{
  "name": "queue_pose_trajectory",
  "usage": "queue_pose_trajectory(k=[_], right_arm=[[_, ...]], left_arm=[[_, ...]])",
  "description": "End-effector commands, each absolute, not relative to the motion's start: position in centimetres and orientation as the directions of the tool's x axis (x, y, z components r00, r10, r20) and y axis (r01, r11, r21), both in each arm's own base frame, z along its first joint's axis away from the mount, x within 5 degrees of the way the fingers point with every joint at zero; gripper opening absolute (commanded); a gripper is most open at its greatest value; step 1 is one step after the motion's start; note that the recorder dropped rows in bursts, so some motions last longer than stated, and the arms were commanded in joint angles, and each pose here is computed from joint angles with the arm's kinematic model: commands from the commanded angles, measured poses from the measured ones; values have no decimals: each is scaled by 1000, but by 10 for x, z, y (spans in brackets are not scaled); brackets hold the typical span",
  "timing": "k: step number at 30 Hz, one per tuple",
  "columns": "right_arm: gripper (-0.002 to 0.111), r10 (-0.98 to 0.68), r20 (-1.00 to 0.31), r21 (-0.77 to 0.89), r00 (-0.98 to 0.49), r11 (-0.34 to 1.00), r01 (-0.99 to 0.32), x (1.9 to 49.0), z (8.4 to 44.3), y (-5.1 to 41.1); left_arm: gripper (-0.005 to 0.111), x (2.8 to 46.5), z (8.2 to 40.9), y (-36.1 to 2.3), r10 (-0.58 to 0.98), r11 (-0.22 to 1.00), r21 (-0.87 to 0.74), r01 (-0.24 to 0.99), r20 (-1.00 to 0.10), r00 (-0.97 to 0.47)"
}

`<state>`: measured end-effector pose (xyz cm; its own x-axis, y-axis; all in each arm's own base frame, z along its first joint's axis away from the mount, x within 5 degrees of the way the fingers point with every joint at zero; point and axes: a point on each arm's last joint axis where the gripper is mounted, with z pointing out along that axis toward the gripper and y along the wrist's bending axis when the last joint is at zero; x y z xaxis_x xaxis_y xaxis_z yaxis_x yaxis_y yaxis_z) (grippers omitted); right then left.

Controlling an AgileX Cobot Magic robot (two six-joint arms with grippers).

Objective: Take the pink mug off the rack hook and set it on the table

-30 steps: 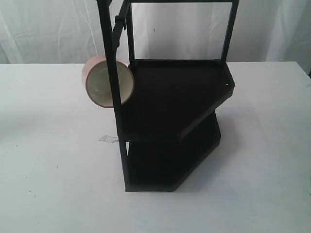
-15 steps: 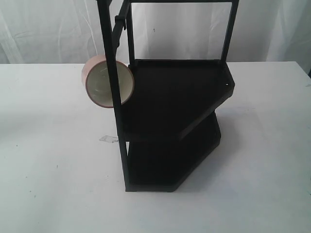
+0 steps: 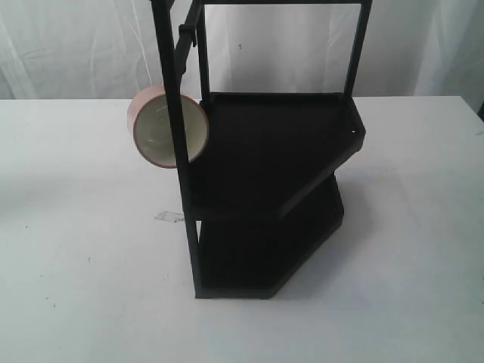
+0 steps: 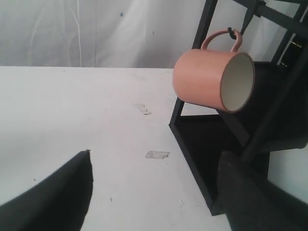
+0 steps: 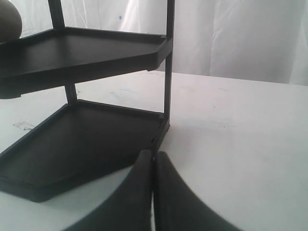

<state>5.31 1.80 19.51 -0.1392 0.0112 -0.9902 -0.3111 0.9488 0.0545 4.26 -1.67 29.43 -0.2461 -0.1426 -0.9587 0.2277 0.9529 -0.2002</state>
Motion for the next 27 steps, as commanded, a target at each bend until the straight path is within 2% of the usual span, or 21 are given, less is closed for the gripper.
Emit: queue_pose_trajectory(k=[1, 9, 14, 20, 27], right_arm=[[0, 7, -992, 46, -129, 951, -305, 53, 194, 17], [0, 7, -992, 46, -129, 951, -305, 53, 194, 17], [0, 7, -992, 46, -129, 951, -305, 53, 194, 17], [0, 7, -992, 46, -129, 951, -305, 53, 194, 17], [0, 8, -991, 48, -130, 951, -305, 53, 194, 17]], left_arm=[[74, 61, 301, -25, -166, 932, -237, 274, -951, -259], [74, 108, 295, -41, -91, 923, -203, 325, -939, -330], [74, 132, 297, -60, -18, 898, -177, 402, -929, -369], [74, 152, 304, -86, 47, 862, -140, 487, -934, -353], [74, 174, 309, -103, 44, 869, -94, 486, -963, -265]])
